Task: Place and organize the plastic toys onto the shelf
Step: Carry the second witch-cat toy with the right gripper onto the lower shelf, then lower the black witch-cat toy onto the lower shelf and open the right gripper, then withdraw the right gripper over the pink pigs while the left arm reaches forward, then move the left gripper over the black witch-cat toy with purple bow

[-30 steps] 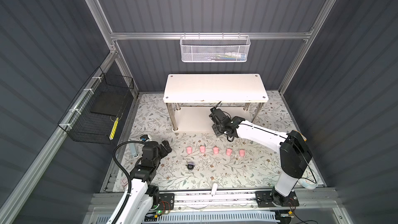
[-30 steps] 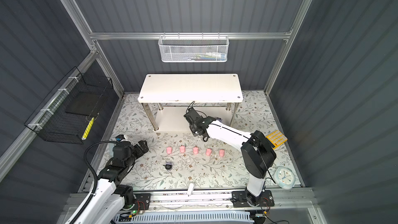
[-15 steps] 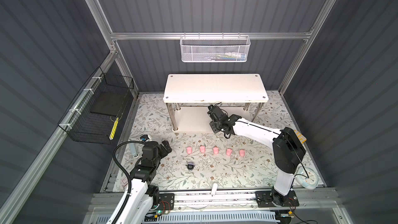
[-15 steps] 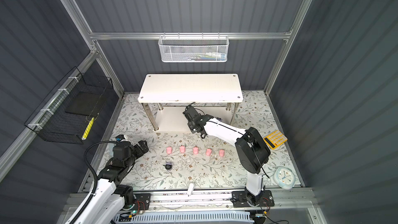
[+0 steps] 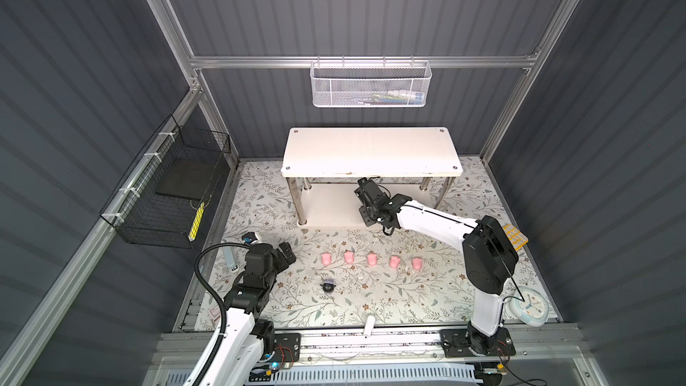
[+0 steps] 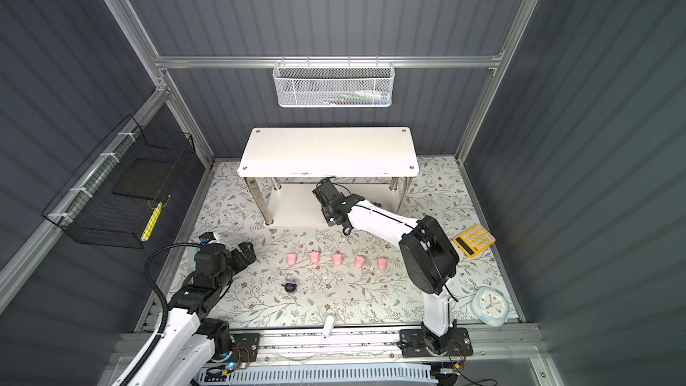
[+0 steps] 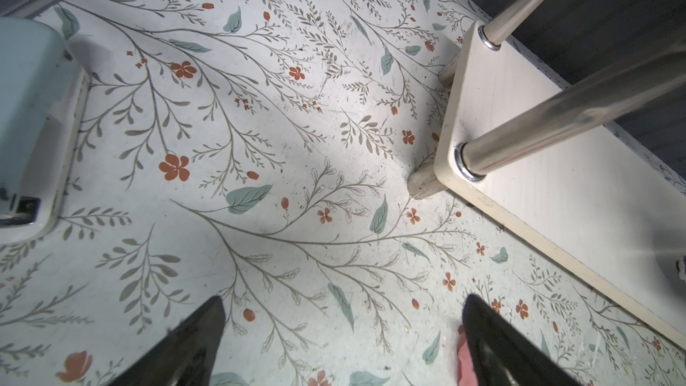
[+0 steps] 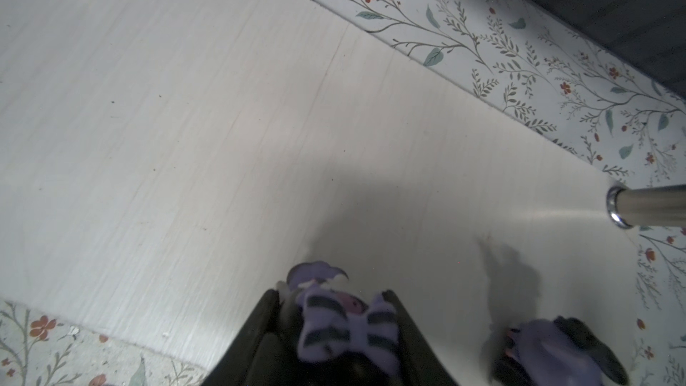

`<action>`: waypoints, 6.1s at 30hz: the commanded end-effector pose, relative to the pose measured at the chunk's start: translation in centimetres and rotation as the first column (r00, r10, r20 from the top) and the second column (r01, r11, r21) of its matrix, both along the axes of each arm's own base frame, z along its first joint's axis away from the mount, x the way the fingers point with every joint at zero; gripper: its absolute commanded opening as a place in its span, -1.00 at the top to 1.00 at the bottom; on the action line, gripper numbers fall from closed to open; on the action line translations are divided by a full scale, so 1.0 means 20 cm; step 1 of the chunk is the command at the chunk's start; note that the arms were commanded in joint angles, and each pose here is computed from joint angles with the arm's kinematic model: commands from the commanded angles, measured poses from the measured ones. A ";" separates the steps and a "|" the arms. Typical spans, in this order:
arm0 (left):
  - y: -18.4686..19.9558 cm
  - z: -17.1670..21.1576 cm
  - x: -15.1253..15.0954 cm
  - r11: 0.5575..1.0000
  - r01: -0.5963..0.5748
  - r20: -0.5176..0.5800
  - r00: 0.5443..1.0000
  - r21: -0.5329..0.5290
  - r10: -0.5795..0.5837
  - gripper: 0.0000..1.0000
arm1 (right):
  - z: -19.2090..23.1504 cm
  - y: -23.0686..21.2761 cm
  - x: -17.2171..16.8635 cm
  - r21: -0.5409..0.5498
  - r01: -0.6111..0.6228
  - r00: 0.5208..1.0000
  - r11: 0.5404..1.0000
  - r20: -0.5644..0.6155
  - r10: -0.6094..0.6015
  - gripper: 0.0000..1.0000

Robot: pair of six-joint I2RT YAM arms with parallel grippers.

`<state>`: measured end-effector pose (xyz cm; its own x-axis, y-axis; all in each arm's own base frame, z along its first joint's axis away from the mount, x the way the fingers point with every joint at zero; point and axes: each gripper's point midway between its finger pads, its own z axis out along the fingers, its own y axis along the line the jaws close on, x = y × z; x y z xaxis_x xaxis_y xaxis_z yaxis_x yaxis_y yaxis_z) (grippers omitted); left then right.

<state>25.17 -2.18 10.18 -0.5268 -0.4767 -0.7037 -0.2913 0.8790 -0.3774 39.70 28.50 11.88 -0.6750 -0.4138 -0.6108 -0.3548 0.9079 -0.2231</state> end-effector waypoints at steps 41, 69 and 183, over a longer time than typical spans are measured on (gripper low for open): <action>0.01 -0.03 -0.03 1.000 0.008 -0.013 1.000 0.018 -0.008 -0.99 | -0.06 -0.06 0.02 -0.010 0.121 0.992 0.993 -0.038 -0.121 0.08; 0.01 -0.03 -0.02 1.000 0.002 -0.011 1.000 0.014 -0.002 -1.00 | 0.07 -0.08 -0.08 0.128 0.113 0.993 0.985 -0.027 -0.111 -0.22; -0.86 -0.15 -0.65 0.837 0.434 -0.001 0.888 0.334 -0.460 -0.99 | -0.01 -0.42 -0.71 0.400 0.128 0.985 0.908 0.055 -0.163 -0.44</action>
